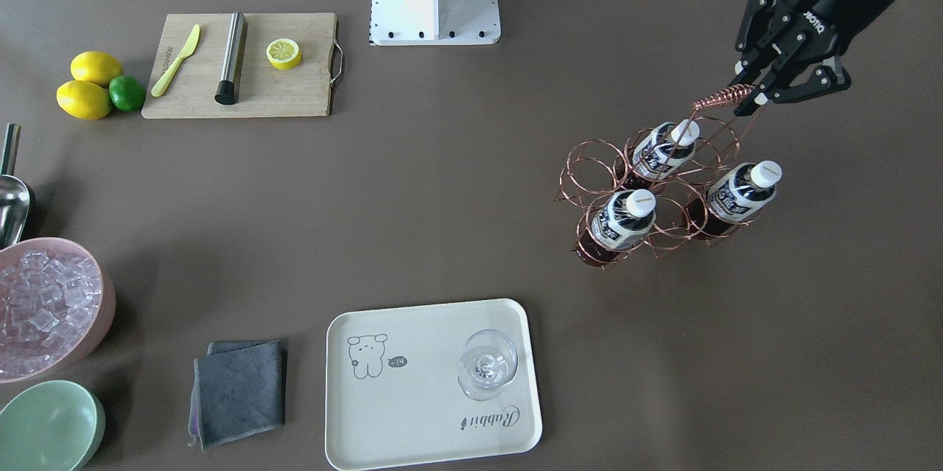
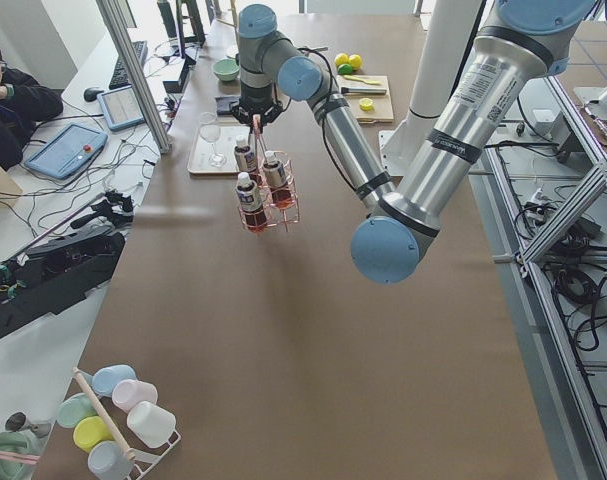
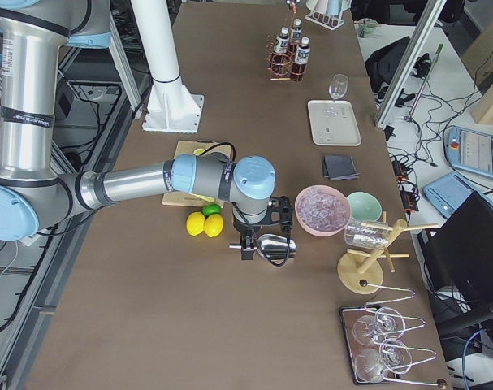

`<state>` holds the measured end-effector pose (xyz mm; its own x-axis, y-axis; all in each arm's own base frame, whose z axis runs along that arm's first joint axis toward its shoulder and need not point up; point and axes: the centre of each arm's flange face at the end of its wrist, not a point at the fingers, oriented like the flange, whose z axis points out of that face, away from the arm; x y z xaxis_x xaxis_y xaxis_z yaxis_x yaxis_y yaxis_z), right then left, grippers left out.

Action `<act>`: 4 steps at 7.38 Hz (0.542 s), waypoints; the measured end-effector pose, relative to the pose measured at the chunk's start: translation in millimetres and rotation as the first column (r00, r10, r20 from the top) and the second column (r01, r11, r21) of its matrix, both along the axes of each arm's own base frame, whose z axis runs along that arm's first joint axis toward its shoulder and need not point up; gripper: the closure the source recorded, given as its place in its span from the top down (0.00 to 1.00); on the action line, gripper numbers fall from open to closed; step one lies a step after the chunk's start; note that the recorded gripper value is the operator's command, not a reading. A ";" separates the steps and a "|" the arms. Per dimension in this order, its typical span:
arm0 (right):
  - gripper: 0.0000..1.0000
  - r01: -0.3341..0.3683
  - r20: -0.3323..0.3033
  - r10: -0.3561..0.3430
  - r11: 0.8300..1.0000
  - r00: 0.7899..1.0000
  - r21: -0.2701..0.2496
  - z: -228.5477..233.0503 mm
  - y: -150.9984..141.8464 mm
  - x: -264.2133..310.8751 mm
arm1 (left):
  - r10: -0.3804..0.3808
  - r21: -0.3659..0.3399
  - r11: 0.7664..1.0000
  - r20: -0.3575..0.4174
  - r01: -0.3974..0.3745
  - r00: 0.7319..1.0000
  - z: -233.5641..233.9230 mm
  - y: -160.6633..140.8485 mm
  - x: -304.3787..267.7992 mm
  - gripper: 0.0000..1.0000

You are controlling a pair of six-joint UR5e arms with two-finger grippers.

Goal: Take tea from basket to plate

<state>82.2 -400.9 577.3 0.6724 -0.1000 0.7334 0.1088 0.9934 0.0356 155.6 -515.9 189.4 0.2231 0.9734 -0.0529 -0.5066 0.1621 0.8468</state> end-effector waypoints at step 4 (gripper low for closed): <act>1.00 0.000 0.000 0.000 1.000 1.000 0.001 0.3 1.8 0.3 | 0.078 0.116 0.990 -0.019 -0.075 0.997 -55.1 28.4 68.5 0.00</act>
<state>82.5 -399.1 577.6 0.6722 -0.1006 0.7335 0.1086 0.9934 0.0367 224.1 -487.5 134.3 0.1474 0.9875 0.0563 -0.4939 0.0242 0.8692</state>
